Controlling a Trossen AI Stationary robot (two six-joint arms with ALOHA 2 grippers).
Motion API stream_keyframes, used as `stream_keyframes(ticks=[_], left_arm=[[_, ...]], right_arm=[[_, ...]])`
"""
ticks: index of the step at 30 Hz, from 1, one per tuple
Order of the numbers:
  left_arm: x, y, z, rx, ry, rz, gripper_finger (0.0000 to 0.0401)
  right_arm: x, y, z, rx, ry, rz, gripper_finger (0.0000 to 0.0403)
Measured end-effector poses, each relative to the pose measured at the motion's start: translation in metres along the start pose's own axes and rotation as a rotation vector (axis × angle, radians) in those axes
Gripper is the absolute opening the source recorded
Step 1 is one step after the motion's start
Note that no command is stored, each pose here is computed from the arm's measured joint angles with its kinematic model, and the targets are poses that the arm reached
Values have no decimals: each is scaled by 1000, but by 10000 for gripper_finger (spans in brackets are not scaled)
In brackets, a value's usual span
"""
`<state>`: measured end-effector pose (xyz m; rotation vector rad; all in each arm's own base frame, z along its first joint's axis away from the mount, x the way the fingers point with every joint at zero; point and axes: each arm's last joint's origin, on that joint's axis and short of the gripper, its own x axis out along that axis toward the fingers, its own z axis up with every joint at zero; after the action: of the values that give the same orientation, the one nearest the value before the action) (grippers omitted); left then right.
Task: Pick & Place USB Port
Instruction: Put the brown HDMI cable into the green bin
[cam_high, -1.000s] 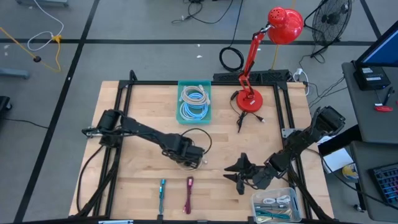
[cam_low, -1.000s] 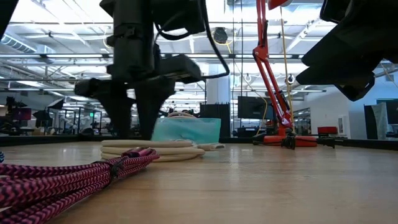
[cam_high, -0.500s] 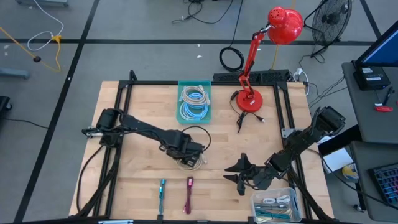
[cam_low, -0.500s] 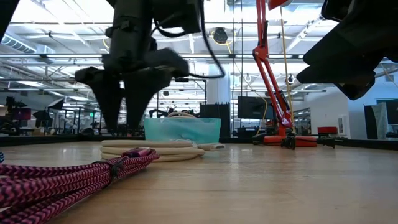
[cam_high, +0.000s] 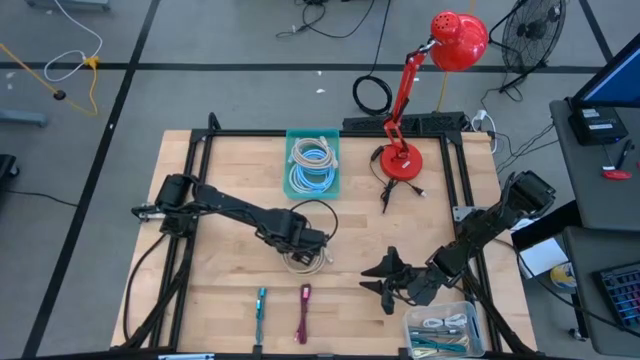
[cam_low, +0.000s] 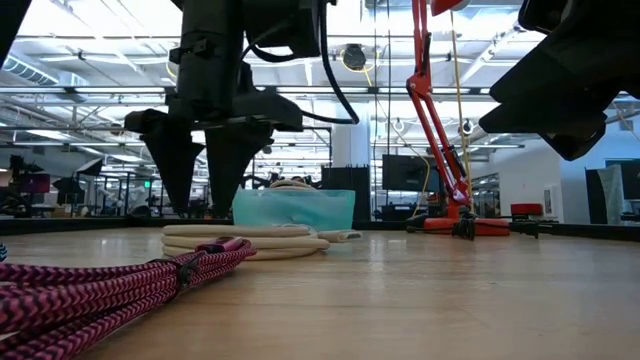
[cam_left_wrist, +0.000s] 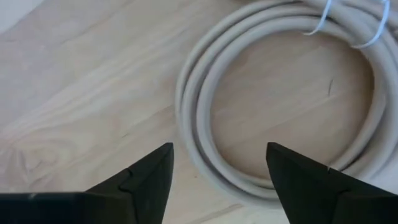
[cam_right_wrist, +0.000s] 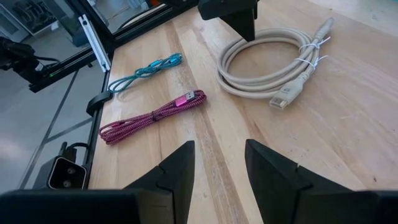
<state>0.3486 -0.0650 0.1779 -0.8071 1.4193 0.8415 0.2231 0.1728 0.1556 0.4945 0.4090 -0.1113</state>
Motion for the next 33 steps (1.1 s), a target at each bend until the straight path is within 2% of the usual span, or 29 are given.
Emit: stream_keyframes(ticks=[15,23,30,33], left_arm=[[4,0,2,-21,-44,21,262],[31,18,-4,-56,-37,113,262],[41,16,-5,-60,-25,16,260],[42,15,-5,-80,-28,9,236]], right_arm=[[0,0,0,-1,2,2,132],[0,0,0,-1,6,6,132],[0,0,0,-1,5,4,132],[0,0,0,0,4,4,132]])
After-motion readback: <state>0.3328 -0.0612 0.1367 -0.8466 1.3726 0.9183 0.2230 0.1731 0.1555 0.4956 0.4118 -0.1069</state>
